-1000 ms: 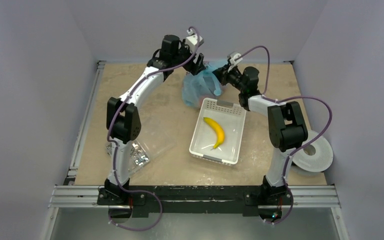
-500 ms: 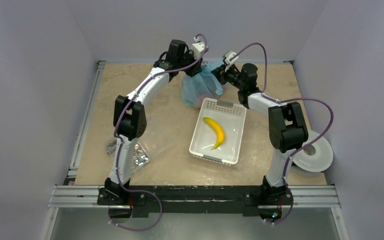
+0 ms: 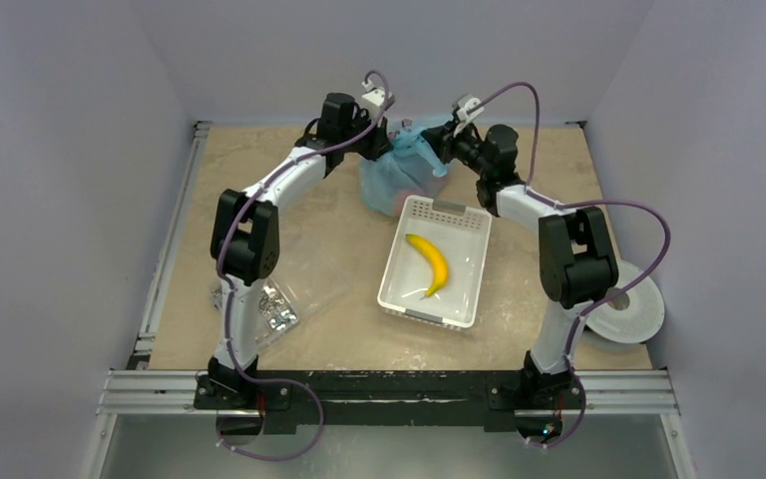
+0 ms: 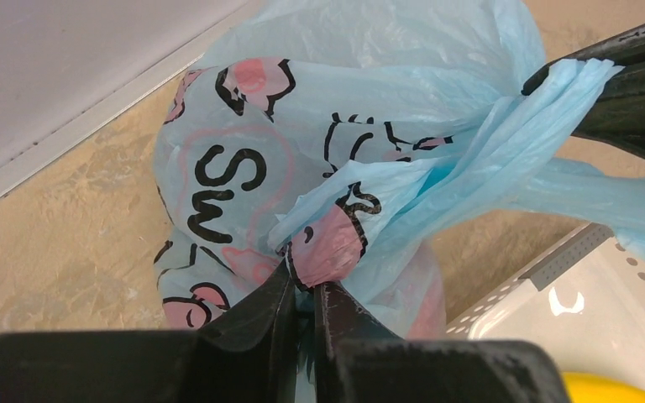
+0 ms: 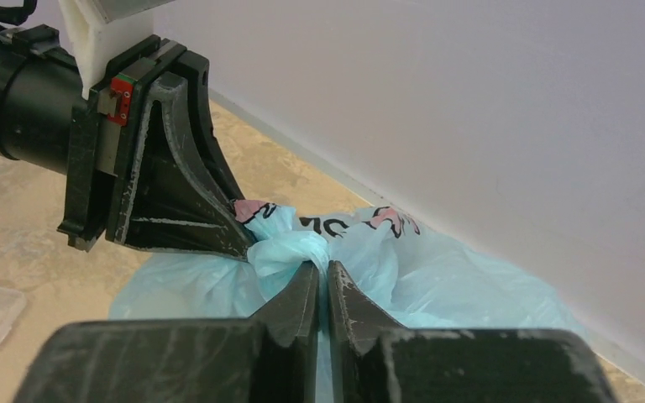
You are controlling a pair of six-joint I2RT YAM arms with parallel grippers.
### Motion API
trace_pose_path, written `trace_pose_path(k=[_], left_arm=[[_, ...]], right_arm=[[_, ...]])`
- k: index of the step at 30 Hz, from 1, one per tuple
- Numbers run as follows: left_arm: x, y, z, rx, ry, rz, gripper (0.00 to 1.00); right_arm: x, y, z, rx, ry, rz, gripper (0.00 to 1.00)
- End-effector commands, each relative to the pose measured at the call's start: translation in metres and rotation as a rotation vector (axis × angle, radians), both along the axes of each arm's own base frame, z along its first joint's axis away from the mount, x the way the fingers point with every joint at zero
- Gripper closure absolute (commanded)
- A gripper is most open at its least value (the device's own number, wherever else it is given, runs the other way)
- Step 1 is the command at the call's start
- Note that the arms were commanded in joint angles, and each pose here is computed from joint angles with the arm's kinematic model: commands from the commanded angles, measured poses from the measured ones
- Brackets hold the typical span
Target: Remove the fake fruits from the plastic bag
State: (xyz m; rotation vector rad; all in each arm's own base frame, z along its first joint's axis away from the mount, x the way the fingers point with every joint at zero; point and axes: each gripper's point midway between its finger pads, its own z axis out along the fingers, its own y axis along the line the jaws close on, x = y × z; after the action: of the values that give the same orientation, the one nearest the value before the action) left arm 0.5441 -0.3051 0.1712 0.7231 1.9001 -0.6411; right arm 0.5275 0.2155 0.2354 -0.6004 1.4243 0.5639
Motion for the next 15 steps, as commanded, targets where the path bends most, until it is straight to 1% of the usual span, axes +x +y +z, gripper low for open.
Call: trace_pose_path(k=[1,2,3,4,5,8,10,11,12,13,15], left_arm=[[-0.002,-0.002,0.059,-0.124,-0.074,0.004,0.93],[-0.003,-0.002,0.060,-0.125,-0.075,-0.002,0.93],[-0.004,-0.003,0.061,-0.129,-0.075,-0.012,0.93],[-0.006,-0.004,0.063,-0.132,-0.076,-0.019,0.93],[-0.006,-0.005,0.064,-0.133,-0.079,-0.024,0.93],[-0.009,-0.005,0.067,-0.133,-0.079,-0.038,0.93],[-0.010,-0.006,0.068,-0.131,-0.077,-0.037,0.93],[-0.010,-0.005,0.072,-0.136,-0.080,-0.029,0.94],[-0.010,-0.002,0.073,-0.144,-0.078,-0.010,0.94],[-0.009,0.000,0.076,-0.157,-0.078,0.012,0.94],[-0.003,0.010,0.087,-0.217,-0.083,0.071,0.95]], right_arm=[[0.001,0.002,0.029,0.073,-0.054,-0.001,0.96],[0.001,0.005,0.028,0.063,-0.058,0.012,0.89],[0.001,0.006,0.027,0.054,-0.059,0.017,0.78],[0.001,0.008,0.024,0.042,-0.058,0.022,0.71],[0.002,0.010,0.022,0.019,-0.063,0.034,0.67],[0.007,0.014,0.014,-0.041,-0.063,0.024,0.62],[0.013,0.011,0.016,-0.042,-0.069,-0.013,0.65],[0.017,0.009,0.017,-0.023,-0.060,-0.041,0.76],[0.023,0.003,0.020,0.014,-0.045,-0.087,0.91],[0.027,-0.002,0.025,0.102,0.005,-0.140,1.00],[0.028,-0.018,0.036,0.305,0.089,-0.235,1.00]])
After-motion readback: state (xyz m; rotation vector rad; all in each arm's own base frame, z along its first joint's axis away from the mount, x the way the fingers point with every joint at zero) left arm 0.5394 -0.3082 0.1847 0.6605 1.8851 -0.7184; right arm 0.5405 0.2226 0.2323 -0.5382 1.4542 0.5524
